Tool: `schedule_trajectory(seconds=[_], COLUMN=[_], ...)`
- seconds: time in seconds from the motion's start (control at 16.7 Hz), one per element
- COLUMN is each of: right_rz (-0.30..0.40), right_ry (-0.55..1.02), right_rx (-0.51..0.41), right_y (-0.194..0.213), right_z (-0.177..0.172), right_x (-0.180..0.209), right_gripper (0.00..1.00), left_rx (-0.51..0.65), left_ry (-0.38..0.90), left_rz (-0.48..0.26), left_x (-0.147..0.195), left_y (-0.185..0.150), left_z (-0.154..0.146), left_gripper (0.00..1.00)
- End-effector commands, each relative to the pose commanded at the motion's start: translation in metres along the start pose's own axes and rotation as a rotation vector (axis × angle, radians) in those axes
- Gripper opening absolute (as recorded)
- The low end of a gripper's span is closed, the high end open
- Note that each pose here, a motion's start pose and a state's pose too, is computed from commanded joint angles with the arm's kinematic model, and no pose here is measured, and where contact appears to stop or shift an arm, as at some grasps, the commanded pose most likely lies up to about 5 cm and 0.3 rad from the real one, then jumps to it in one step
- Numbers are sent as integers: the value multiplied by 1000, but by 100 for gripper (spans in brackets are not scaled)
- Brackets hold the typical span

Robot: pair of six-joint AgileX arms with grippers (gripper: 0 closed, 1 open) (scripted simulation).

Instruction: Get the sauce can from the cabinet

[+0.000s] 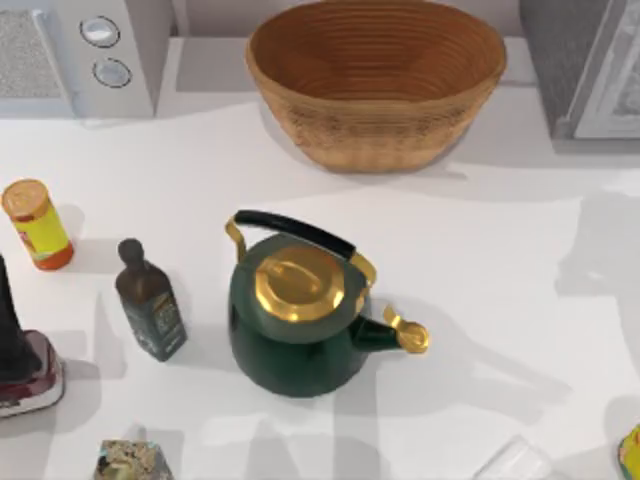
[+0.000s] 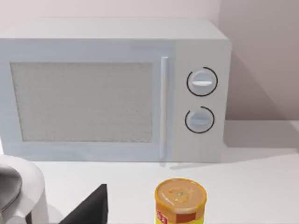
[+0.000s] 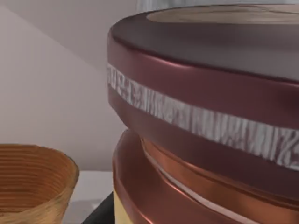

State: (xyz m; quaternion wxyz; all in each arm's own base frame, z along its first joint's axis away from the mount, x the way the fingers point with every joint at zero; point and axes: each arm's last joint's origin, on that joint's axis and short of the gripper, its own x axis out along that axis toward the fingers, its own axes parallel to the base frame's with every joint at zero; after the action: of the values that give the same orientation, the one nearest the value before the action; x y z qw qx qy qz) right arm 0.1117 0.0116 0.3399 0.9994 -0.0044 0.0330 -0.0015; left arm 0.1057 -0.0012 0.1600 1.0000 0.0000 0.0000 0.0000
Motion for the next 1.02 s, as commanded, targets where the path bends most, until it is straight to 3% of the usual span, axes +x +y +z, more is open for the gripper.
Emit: schedule_trajectory(seconds=[0.24,0.48,0.66,1.02], right_rz=[4,4,3,5], right_ry=[14,-30,-63,-58], right_rx=[4,8,9,11], right_y=[-6,-10,-11,-11], right_z=[-99,-161,-179,-181], right_x=[2,4,6,6], right_gripper=[0,0,0,0], left_rx=[0,0,0,0], left_ry=[0,0,0,0], left_rz=[0,0,0,0], left_x=[0,0,0,0], left_y=[0,0,0,0], left_z=[0,0,0,0], left_gripper=[100,100,100,100])
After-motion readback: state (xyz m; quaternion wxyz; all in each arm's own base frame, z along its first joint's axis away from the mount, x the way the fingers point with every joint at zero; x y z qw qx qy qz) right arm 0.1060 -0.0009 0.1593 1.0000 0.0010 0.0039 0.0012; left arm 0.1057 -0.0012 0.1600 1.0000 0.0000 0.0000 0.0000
